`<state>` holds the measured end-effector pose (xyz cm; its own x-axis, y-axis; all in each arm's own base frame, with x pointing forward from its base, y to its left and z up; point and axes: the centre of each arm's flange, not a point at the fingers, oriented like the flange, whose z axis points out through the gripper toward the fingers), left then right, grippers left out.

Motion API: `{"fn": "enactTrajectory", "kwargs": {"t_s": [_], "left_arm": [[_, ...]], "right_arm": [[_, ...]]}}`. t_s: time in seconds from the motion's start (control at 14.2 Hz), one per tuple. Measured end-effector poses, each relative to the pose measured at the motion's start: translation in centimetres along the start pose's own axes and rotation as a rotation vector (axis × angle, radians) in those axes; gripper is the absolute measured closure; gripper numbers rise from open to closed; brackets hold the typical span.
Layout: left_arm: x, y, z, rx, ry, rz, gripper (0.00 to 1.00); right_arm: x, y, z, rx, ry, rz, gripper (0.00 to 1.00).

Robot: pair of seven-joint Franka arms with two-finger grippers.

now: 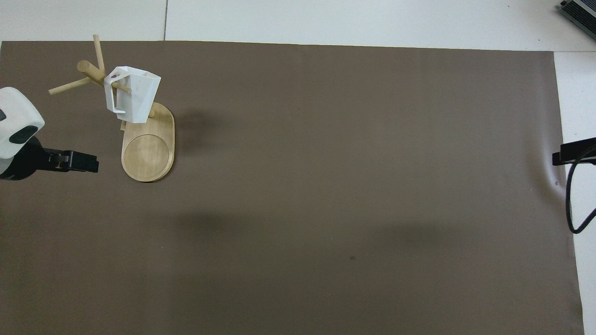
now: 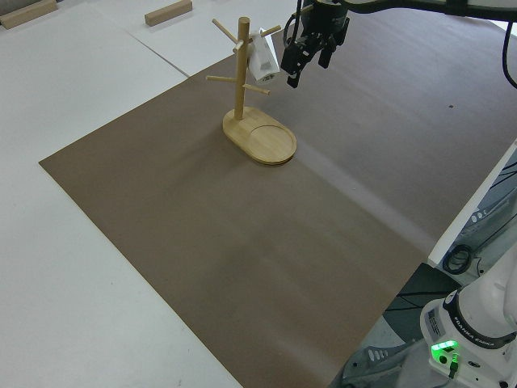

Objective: Hang cup on rack

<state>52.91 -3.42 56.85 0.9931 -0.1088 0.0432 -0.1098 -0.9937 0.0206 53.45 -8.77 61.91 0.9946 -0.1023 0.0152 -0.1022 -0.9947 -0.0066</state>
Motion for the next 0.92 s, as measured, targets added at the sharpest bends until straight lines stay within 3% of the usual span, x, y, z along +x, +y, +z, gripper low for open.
{"fn": "enactTrajectory", "kwargs": {"t_s": [0.21, 0.56, 0.92], "left_arm": [[0.5, 0.0, -2.9, 0.006, 0.001, 0.005, 0.00], [1.0, -0.9, -2.6, 0.005, -0.005, -0.010, 0.00], [0.8, -0.8, -5.1, 0.005, 0.004, -0.007, 0.00]], "right_arm": [[0.0, 0.0, 0.0, 0.000, 0.000, 0.000, 0.00], [0.0, 0.2, 0.0, 0.000, -0.001, 0.004, 0.00], [0.0, 0.4, 0.1, 0.000, -0.002, 0.008, 0.00]]}}
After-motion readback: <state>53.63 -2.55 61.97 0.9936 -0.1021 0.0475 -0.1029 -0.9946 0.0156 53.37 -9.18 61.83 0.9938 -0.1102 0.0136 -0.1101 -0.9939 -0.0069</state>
